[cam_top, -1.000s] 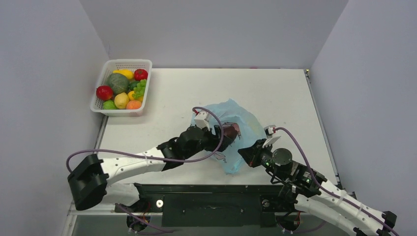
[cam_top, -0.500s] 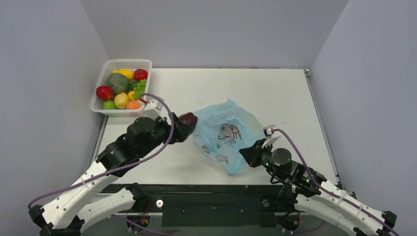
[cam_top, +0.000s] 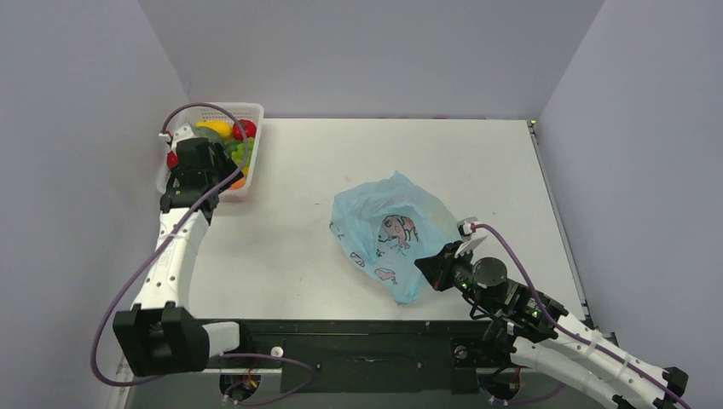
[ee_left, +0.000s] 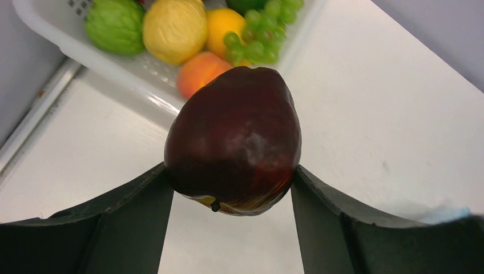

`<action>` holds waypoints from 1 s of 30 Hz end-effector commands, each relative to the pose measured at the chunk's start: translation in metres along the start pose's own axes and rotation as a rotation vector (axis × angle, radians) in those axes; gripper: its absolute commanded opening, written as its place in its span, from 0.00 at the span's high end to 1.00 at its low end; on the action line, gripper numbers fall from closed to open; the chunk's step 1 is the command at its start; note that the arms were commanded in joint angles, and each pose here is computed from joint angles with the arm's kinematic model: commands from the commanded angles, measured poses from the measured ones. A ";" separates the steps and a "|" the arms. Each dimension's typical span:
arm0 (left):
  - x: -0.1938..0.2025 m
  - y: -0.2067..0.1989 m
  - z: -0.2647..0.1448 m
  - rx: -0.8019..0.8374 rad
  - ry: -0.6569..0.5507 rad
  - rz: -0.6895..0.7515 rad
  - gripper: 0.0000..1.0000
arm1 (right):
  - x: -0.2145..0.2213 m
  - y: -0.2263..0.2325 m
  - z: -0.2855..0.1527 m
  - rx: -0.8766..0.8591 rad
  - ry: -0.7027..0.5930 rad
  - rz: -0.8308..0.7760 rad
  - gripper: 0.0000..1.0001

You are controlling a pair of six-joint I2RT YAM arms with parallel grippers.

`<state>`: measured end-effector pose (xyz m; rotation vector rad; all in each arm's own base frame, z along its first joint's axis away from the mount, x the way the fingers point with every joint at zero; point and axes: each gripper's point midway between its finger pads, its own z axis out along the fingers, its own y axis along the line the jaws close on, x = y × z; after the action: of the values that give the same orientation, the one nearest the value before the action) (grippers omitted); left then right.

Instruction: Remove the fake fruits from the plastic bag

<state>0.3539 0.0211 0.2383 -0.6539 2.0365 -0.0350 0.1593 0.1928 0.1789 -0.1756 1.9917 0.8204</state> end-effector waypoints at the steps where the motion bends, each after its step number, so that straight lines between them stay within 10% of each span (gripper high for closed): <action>1: -0.062 0.005 0.048 0.003 -0.176 -0.064 1.00 | -0.023 0.018 -0.006 -0.057 -0.051 0.012 1.00; 5: -0.076 0.007 0.100 -0.053 -0.154 -0.048 0.92 | -0.023 0.022 -0.005 -0.071 -0.046 0.021 1.00; 11: -0.074 0.025 0.168 -0.118 -0.049 -0.053 0.47 | -0.024 0.023 -0.005 -0.072 -0.043 0.013 1.00; 26: -0.089 0.029 0.186 -0.125 0.033 -0.041 0.34 | -0.025 0.027 0.006 -0.064 -0.010 -0.022 1.00; 30: -0.083 0.033 0.190 -0.109 0.061 -0.010 0.04 | -0.024 0.027 0.005 -0.066 -0.012 -0.014 1.00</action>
<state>0.5230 0.1261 0.1761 -0.7863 2.1214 0.0622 0.1596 0.2064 0.1826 -0.2382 2.0283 0.8264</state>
